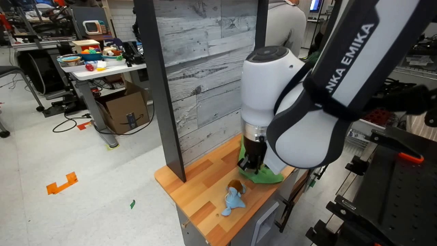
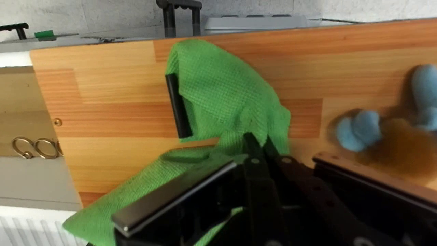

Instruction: Move the green cloth to the left

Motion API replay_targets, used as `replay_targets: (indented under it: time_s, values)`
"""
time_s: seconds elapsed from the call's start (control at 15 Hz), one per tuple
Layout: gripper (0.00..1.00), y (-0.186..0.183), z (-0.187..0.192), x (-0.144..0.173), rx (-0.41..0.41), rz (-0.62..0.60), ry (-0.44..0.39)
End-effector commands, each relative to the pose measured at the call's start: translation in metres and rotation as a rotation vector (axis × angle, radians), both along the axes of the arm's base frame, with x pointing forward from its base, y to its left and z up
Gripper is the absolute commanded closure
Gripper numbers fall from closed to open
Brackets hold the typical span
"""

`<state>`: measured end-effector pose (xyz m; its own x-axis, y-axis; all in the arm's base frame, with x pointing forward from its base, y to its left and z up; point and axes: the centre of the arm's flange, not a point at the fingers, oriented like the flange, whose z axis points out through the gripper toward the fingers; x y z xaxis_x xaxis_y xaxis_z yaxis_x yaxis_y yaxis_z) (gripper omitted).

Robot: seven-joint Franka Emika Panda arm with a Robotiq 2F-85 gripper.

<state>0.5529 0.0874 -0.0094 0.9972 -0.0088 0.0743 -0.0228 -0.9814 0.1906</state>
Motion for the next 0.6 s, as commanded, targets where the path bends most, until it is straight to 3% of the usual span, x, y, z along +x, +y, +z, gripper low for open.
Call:
replay_targets:
  time_s: [0.0,0.13,0.53]
  values:
    - [0.72,0.007,-0.019,0.007,-0.023,-0.019,0.002]
    - [0.66,0.006,-0.013,0.009,-0.014,-0.041,-0.002]
    - [0.22,-0.017,0.035,0.009,0.024,-0.265,0.006]
